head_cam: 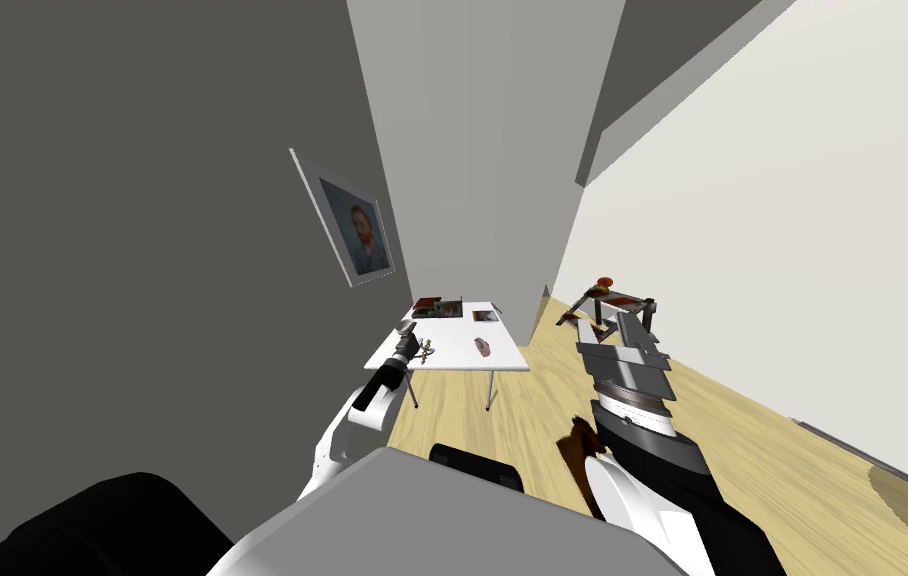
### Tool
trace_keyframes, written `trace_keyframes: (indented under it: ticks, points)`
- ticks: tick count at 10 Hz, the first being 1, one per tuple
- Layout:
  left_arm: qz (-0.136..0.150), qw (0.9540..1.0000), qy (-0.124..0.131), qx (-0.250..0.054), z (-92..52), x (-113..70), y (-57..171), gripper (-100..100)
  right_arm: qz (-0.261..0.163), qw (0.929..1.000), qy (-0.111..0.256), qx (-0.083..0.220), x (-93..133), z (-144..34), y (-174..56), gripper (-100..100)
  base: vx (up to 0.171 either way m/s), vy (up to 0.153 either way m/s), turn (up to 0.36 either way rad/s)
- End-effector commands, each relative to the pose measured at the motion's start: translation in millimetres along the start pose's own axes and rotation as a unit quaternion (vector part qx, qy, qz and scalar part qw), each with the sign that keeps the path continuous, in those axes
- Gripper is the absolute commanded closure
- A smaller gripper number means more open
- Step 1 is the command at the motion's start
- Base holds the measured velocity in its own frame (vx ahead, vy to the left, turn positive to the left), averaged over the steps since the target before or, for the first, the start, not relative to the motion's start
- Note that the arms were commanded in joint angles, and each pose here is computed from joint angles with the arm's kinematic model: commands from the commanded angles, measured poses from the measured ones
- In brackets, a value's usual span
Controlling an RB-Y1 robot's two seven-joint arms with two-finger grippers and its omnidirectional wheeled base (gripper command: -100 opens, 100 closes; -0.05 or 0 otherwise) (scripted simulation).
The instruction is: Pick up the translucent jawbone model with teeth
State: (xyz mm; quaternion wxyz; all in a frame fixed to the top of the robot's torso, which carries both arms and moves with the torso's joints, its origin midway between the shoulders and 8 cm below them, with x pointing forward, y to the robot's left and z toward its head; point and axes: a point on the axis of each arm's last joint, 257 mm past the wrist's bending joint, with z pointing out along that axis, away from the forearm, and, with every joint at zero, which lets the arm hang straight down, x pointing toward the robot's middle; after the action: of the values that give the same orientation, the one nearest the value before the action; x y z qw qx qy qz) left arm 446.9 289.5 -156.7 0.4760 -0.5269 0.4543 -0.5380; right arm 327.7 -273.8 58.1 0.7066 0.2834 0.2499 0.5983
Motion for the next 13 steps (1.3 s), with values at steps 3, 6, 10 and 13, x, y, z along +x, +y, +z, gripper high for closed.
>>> trace_keyframes:
  ticks: [3, 6, 10, 13]
  points:
    - [-0.015, 0.9983, -0.008, -0.056, 5.2, -13.2, 28.6, -100, 0.0, 1.0, 0.0, 0.0, 0.0, 0.0, 0.0, 0, 0.029, -0.006, -0.019]
    - [-0.022, 0.995, -0.017, -0.096, 5.2, -21.1, 48.9, -100, 0.0, 1.0, 0.0, 0.0, 0.0, 0.0, 0.0, 0, 0.023, -0.004, -0.019]
    - [-0.036, 0.9868, -0.03, -0.155, 3.9, -35.2, 78.9, -100, 0.0, 1.0, 0.0, 0.0, 0.0, 0.0, 0.0, 0, 0.025, -0.006, -0.019]
    - [-0.049, 0.9773, -0.042, -0.202, 1.8, -48.5, 101.4, -100, 0.0, 1.0, 0.0, 0.0, 0.0, 0.0, 0.0, 0, 0.029, -0.003, -0.023]
